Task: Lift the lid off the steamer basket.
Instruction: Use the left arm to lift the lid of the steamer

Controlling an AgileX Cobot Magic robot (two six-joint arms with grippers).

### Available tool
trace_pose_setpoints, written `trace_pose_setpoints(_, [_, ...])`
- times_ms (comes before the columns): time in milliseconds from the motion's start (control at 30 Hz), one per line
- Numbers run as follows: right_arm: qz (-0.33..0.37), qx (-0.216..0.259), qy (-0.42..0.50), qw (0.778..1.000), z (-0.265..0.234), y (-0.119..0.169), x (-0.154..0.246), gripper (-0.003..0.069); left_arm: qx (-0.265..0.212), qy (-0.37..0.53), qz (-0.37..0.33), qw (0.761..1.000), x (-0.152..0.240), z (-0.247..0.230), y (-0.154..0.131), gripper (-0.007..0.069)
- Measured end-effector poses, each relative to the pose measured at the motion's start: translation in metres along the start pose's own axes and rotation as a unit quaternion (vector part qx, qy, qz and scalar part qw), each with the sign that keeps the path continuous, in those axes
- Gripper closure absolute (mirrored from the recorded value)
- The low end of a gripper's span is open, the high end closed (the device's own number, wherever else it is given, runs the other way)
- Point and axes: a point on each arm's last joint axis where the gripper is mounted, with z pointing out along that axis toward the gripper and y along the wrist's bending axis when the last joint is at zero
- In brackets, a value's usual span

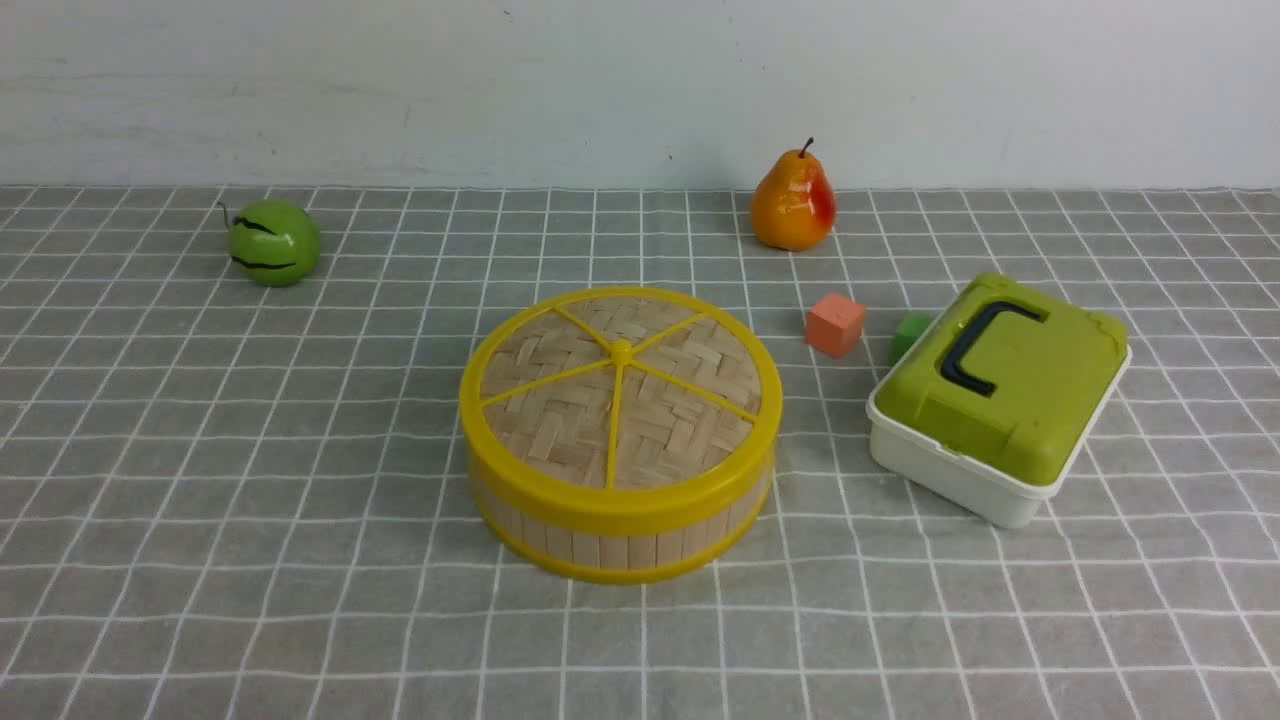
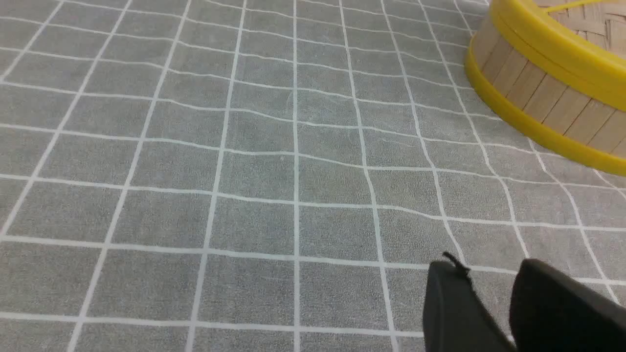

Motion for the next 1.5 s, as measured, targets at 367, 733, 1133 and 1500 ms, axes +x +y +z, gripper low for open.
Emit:
trace_pose_setpoints(367, [0.0, 0.0, 0.0, 1.0, 0.0, 0.0, 0.0, 0.0418, 0.0, 0.0, 0.0, 1.0, 0.0, 0.0, 0.0, 0.0429])
trace_pose_setpoints(733, [0.0, 0.0, 0.0, 1.0, 0.0, 0.0, 0.0, 0.0418, 0.0, 0.0, 0.0, 1.0, 0.0, 0.0, 0.0, 0.0426])
trace_pose_setpoints(1133, [0.0, 0.0, 0.0, 1.0, 0.0, 0.0, 0.0, 0.0418, 0.0, 0.0, 0.0, 1.0, 0.0, 0.0, 0.0, 0.0414])
trace_pose_setpoints(1500, [0.0, 0.0, 0.0, 1.0, 0.0, 0.0, 0.0, 0.0418, 0.0, 0.0, 0.0, 1.0, 0.0, 0.0, 0.0, 0.0406])
